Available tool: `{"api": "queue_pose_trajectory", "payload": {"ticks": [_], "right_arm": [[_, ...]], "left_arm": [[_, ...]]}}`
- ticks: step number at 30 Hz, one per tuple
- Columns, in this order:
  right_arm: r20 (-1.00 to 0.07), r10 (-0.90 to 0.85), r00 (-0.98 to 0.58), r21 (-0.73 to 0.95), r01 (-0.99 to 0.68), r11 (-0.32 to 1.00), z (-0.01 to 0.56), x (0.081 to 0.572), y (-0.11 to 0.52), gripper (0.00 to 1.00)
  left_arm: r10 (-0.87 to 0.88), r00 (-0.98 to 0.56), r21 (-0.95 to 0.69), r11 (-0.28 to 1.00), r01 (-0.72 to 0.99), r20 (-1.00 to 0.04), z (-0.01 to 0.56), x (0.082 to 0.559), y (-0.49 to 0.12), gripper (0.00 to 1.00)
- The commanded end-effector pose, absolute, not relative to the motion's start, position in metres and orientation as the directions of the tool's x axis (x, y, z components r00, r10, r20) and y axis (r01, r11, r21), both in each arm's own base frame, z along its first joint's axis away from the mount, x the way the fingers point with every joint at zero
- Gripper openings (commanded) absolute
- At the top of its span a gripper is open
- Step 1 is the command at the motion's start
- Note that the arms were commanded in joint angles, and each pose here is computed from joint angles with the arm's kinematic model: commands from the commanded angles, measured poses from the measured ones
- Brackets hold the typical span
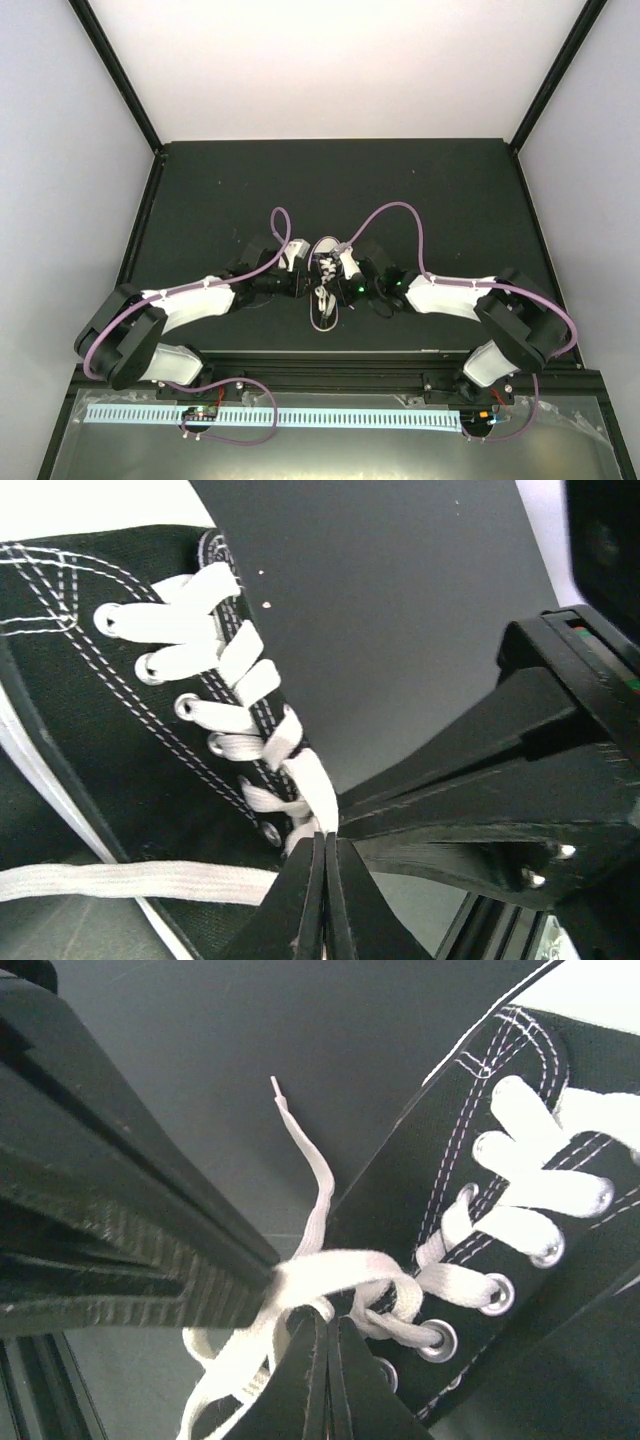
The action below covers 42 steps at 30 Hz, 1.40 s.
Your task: Tie the shoes
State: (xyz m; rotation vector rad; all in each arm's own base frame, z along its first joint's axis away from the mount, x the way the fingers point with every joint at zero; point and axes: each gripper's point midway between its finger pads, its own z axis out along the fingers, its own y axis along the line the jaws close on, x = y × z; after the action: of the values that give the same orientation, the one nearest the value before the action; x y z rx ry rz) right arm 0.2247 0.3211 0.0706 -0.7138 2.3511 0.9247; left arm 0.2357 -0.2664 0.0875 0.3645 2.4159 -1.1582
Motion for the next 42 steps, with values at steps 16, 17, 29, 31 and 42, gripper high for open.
{"api": "queue_pose_trajectory", "payload": {"ticks": [16, 17, 29, 31, 42], "right_arm": [[-0.638, -0.245, -0.730, 0.446, -0.610, 0.655, 0.068, 0.235, 0.324, 0.02], [-0.637, -0.247, -0.730, 0.446, -0.610, 0.655, 0.067, 0.234, 0.323, 0.02], [-0.638, -0.243, -0.730, 0.447, -0.609, 0.655, 0.068, 0.233, 0.322, 0.02], [-0.640, -0.243, -0.729, 0.448, -0.611, 0.653, 0.069, 0.233, 0.323, 0.02], [-0.645, -0.239, -0.726, 0.451, -0.614, 0.648, 0.073, 0.234, 0.325, 0.02]], "left_arm": [[0.060, -0.839, -0.676, 0.563, 0.476, -0.541, 0.105, 0.229, -0.272, 0.25], [0.051, -0.833, -0.667, 0.574, 0.476, -0.550, 0.108, 0.233, -0.268, 0.29], [-0.030, -0.867, -0.642, 0.685, 0.344, -0.497, 0.096, 0.265, -0.238, 0.48], [-0.039, -0.880, -0.649, 0.691, 0.319, -0.474, 0.090, 0.268, -0.237, 0.47], [0.079, -0.896, -0.717, 0.571, 0.401, -0.438, 0.085, 0.253, -0.260, 0.39]]}}
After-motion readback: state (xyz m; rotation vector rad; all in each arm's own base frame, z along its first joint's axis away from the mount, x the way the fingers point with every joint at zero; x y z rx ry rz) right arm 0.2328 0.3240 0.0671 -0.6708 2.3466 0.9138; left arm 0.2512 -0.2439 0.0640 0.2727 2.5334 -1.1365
